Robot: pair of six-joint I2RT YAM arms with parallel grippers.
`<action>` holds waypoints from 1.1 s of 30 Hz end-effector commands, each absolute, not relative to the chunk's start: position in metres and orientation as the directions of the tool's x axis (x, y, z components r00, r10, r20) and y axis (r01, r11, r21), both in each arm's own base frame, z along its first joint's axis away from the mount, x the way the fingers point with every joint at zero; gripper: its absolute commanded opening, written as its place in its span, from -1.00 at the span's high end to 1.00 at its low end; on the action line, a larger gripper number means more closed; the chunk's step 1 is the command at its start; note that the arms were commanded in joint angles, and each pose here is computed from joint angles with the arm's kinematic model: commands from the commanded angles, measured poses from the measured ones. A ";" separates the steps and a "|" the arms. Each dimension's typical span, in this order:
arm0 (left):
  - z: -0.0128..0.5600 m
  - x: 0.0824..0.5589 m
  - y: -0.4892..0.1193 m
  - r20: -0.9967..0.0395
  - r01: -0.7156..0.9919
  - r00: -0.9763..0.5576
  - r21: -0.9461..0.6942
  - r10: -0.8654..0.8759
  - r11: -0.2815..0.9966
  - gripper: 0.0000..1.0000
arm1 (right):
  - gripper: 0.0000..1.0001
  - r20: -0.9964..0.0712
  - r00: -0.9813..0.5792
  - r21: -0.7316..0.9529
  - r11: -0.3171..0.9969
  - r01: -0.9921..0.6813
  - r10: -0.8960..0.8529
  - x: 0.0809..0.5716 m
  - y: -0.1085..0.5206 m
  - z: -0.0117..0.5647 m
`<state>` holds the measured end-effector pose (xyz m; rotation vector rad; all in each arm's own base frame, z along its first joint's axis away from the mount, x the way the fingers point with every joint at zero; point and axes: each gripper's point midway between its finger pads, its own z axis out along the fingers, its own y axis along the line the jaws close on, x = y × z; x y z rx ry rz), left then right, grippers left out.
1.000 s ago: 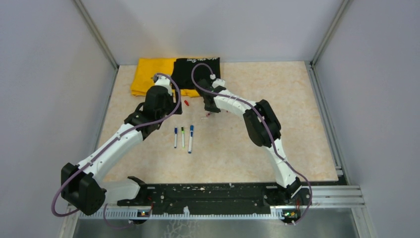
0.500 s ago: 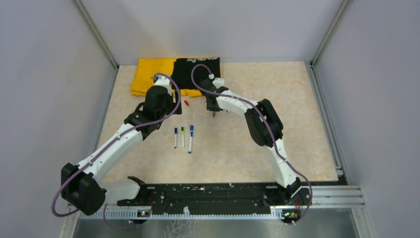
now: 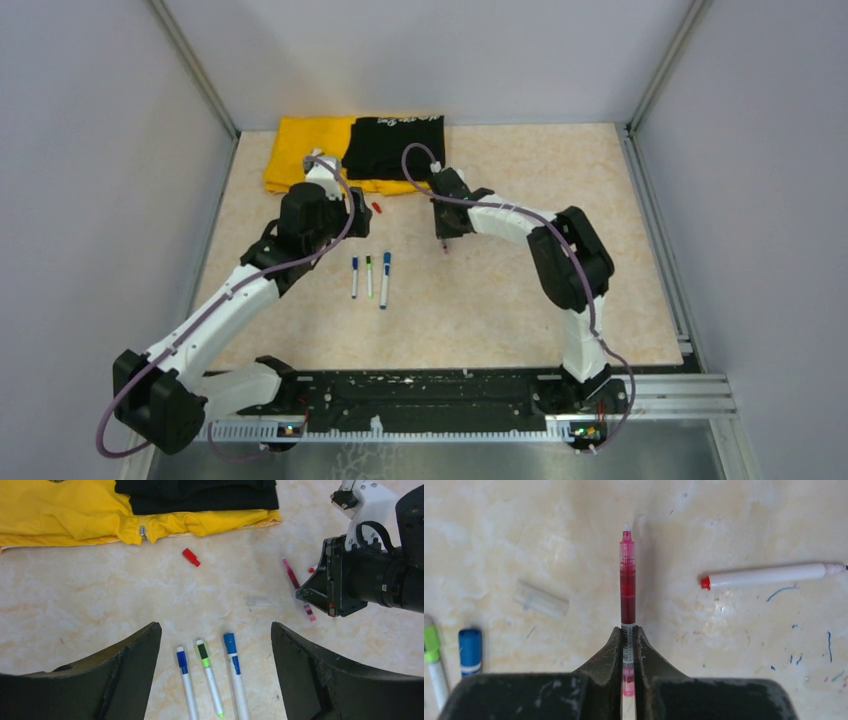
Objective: Insert the pens into the pen caps
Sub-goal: Pick up the pen from the center of the board, then adjust the pen.
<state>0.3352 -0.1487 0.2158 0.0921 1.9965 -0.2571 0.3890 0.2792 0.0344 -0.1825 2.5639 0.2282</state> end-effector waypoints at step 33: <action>0.255 0.302 -0.260 -0.707 0.486 -0.572 -0.700 -0.415 0.524 -0.54 | 1.00 -0.808 -0.518 0.588 0.318 -0.744 0.281 0.267 0.354 0.263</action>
